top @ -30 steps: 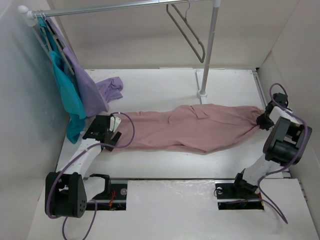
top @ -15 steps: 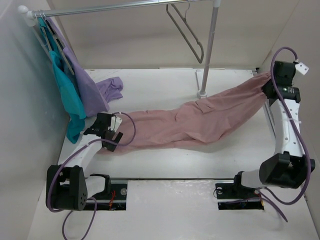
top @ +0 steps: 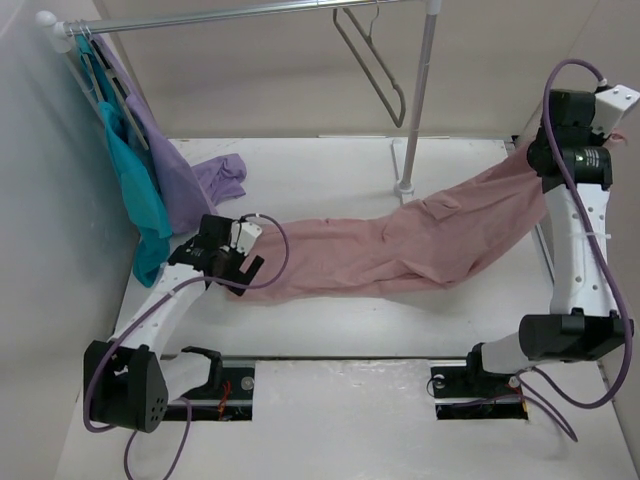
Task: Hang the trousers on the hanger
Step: Fold the trousers at the center of the board.
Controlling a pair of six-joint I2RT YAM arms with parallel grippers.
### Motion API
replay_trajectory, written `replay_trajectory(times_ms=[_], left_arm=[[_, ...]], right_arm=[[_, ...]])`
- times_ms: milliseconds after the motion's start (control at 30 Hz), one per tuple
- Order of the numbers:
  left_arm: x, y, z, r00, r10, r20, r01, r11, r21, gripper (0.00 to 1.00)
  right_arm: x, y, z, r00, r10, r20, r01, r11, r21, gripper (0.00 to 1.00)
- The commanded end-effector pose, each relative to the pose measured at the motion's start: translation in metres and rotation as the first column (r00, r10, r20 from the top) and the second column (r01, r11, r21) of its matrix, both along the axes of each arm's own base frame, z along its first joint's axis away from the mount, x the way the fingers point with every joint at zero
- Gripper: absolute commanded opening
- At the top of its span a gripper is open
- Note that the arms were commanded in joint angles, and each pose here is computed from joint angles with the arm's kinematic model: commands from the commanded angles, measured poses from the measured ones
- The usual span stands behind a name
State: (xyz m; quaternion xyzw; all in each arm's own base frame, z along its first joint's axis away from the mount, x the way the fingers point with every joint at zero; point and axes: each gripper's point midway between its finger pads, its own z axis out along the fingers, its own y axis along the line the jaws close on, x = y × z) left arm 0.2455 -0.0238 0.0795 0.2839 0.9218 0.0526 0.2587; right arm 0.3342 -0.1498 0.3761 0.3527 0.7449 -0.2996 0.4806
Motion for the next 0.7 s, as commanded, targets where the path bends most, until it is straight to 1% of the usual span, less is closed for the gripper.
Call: replay_trajectory(times_ms=[0,33,133,200,267,300,333,367,400,433,467,500,533,567,600,667], left_arm=[[-0.004,-0.011,0.013,1.0,-0.012,-0.014,0.011,0.999,-0.036,1.0],[-0.002,-0.017,0.018,1.0,-0.03,0.003,0.03,0.998,-0.051,1.0],[0.001,-0.024,0.028,0.998,-0.064,0.026,0.066,0.996,-0.059,1.0],[0.0,-0.027,0.028,0.997,-0.075,0.026,0.076,0.995,-0.059,1.0],[0.002,-0.03,0.022,0.996,-0.084,0.007,0.085,0.995,-0.055,1.0],[0.001,-0.034,0.019,0.995,-0.1,-0.007,0.099,0.993,-0.06,1.0],[0.006,-0.035,0.018,0.995,-0.1,0.004,0.1,0.993,-0.062,1.0],[0.006,-0.041,0.011,0.994,-0.108,-0.021,0.106,0.992,-0.072,1.0],[0.005,-0.045,0.007,0.992,-0.123,-0.039,0.12,0.99,-0.068,1.0],[0.006,-0.051,0.004,0.991,-0.129,-0.044,0.125,0.989,-0.083,1.0],[0.012,-0.057,0.0,0.988,-0.143,-0.05,0.138,0.987,-0.082,1.0],[0.013,-0.06,-0.005,0.988,-0.141,-0.063,0.135,0.986,-0.095,1.0],[0.014,-0.064,-0.009,0.986,-0.153,-0.072,0.146,0.985,-0.093,1.0],[0.021,-0.066,-0.008,0.987,-0.153,-0.055,0.148,0.984,-0.097,1.0],[0.02,-0.07,-0.018,0.982,-0.166,-0.088,0.158,0.983,-0.098,1.0],[0.027,-0.076,-0.019,0.982,-0.166,-0.093,0.157,0.982,-0.102,1.0]], right_arm=[[-0.032,-0.019,0.054,0.99,-0.12,0.077,0.128,0.986,-0.111,0.0],[-0.036,-0.021,0.059,0.988,-0.133,0.083,0.143,0.982,-0.122,0.0],[-0.031,-0.022,0.075,0.984,-0.131,0.118,0.146,0.981,-0.125,0.0],[-0.035,-0.023,0.09,0.979,-0.137,0.149,0.157,0.979,-0.132,0.0],[-0.028,-0.007,0.093,0.984,-0.088,0.152,0.108,0.985,-0.132,0.0],[-0.015,0.017,0.089,0.991,-0.019,0.133,0.038,0.988,-0.148,0.0],[-0.015,0.03,0.088,0.992,0.01,0.128,0.011,0.987,-0.163,0.0],[-0.015,0.045,0.084,0.993,0.037,0.112,-0.016,0.983,-0.181,0.0],[-0.018,0.055,0.081,0.994,0.032,0.105,-0.01,0.979,-0.205,0.0],[-0.008,0.091,0.062,0.989,0.13,0.076,-0.111,0.971,-0.213,0.0],[-0.011,0.124,0.049,0.971,0.223,0.085,-0.2,0.955,-0.219,0.0],[-0.02,0.12,0.057,0.968,0.22,0.124,-0.192,0.959,-0.207,0.0],[-0.016,0.154,0.039,0.94,0.319,0.118,-0.291,0.934,-0.209,0.0],[-0.026,0.163,0.042,0.919,0.356,0.17,-0.324,0.926,-0.192,0.0],[-0.029,0.172,0.038,0.907,0.377,0.188,-0.344,0.92,-0.186,0.0],[-0.04,0.189,0.027,0.887,0.413,0.208,-0.381,0.908,-0.177,0.0]])
